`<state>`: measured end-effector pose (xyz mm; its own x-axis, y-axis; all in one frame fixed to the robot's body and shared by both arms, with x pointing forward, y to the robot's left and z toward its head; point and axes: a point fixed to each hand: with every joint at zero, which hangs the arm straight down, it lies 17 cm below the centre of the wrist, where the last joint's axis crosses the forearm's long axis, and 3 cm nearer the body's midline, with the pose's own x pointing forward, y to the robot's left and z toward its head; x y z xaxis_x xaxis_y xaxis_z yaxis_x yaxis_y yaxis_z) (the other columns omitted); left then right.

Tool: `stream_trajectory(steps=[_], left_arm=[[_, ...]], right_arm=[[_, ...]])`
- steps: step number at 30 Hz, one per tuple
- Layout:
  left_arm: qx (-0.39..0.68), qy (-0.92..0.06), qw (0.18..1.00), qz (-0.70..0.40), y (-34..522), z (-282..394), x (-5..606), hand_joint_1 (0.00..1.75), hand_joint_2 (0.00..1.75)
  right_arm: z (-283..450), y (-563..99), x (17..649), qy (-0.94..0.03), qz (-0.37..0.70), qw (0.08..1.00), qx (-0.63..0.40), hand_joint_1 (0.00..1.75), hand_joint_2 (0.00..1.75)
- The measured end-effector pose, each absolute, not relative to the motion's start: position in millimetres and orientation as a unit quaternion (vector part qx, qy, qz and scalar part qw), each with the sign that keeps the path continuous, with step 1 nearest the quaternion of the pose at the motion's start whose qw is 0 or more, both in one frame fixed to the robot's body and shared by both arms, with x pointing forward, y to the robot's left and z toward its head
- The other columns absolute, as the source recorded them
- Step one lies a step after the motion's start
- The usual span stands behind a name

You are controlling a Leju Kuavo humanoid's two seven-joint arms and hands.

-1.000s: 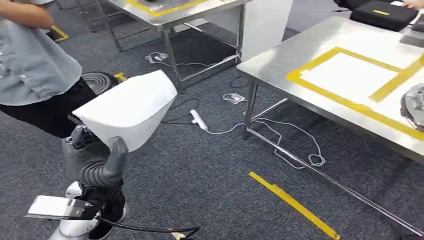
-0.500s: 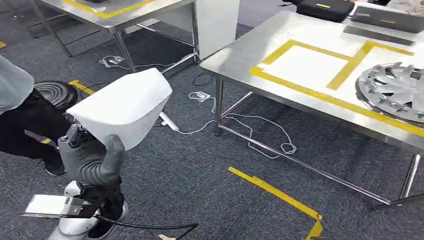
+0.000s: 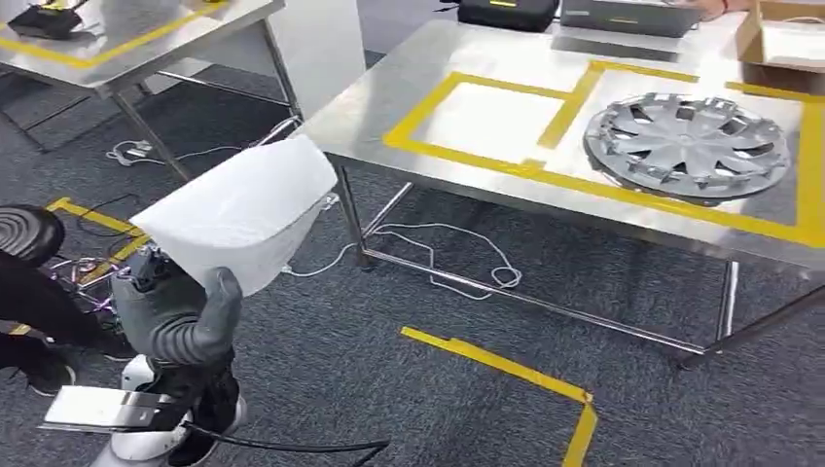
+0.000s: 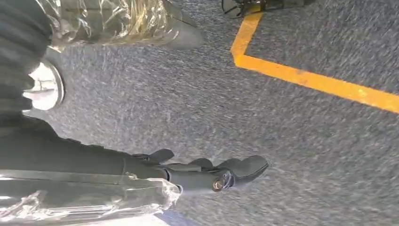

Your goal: Take the parts from the cabinet and place them on the table.

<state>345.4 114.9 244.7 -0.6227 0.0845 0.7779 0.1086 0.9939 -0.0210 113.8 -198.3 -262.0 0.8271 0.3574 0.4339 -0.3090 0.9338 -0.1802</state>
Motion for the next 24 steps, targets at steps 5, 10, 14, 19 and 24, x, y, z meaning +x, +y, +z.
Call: stream_trajectory(steps=[5,10,14,19,24], left_arm=[[-0.052,-0.902,0.428,-0.017,114.7,246.1,345.8,1.75,1.75],[-0.052,-0.905,0.423,-0.017,113.9,250.2,346.5,1.75,1.75],[-0.051,-0.904,0.424,-0.018,114.4,248.5,345.9,1.75,1.75],[-0.05,-0.904,0.424,-0.018,115.0,248.8,346.3,1.75,1.75],[-0.048,-0.905,0.423,-0.018,115.5,249.3,346.6,1.75,1.75]], right_arm=[[-261.2,-196.4,117.2,-0.239,0.175,0.954,-0.048,0.0,1.75],[-261.6,-196.0,114.8,-0.238,0.177,0.954,-0.047,0.0,1.75],[-261.1,-193.5,116.8,-0.239,0.181,0.953,-0.043,0.0,1.75],[-261.3,-193.3,116.7,-0.237,0.186,0.952,-0.043,0.0,1.75],[-261.5,-192.3,115.5,-0.236,0.189,0.952,-0.043,0.0,1.75]])
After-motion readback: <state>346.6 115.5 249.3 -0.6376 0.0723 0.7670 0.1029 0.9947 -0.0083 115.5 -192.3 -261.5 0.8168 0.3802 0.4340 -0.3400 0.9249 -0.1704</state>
